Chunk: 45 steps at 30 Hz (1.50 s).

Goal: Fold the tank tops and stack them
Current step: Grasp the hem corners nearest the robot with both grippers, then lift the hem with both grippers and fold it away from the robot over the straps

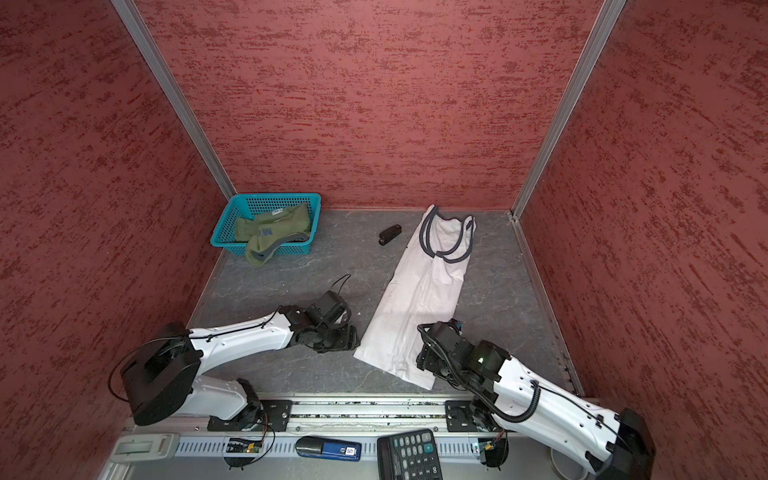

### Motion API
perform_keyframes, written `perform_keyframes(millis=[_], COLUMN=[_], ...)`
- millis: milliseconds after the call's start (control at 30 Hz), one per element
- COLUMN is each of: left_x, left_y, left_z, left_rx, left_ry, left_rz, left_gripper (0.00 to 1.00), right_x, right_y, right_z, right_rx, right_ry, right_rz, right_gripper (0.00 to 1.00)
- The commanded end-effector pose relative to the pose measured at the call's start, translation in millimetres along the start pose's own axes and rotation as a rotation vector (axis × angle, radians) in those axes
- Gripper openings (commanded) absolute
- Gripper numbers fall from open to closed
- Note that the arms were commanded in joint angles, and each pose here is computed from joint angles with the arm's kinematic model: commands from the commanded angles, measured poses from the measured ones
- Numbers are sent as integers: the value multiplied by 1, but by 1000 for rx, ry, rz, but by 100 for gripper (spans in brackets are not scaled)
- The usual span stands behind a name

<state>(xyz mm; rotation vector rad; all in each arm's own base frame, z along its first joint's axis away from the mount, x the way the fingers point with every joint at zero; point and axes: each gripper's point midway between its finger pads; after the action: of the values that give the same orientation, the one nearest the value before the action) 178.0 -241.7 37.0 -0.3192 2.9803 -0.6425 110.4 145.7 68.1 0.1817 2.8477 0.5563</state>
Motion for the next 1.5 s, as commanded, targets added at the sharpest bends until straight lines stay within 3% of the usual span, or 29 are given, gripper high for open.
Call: perform_keyframes(millis=[0,267,567,933,1067,1167,1467], left_x=[2,18,30,29,16,-4,-89], left_y=[-10,-11,-17,-41,-62,-76,-129], left_z=[2,10,18,12,-4,-18,-44], left_rx=[25,5,-1,72,125,165,266], left_ry=[14,57,92,59,-14,-78,-180], left_rz=[30,56,82,82,84,62,-35], left_gripper=[73,67,56,26,16,13,12], right_x=[22,39,44,30,11,-11,-131], right_y=[-22,-28,-26,-4,3,4,11], right_z=[3,16,32,30,18,4,-62], right_rx=[65,34,-4,-85,-81,-45,-25], right_ry=[67,104,122,72,-12,-91,-390], right_rz=[124,160,172,161,145,124,60], right_gripper=[72,63,38,7,0,0,0])
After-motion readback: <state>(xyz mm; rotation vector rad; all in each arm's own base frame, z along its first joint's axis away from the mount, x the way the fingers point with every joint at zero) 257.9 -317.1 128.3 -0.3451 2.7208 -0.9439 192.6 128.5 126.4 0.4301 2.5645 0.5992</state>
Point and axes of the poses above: each gripper's point midway between its finger pads, its own z axis out along the fingers, its own y axis along the line the jaws close on, x = y × z, and after that the axes turned 14 degrees about -z, right-handed
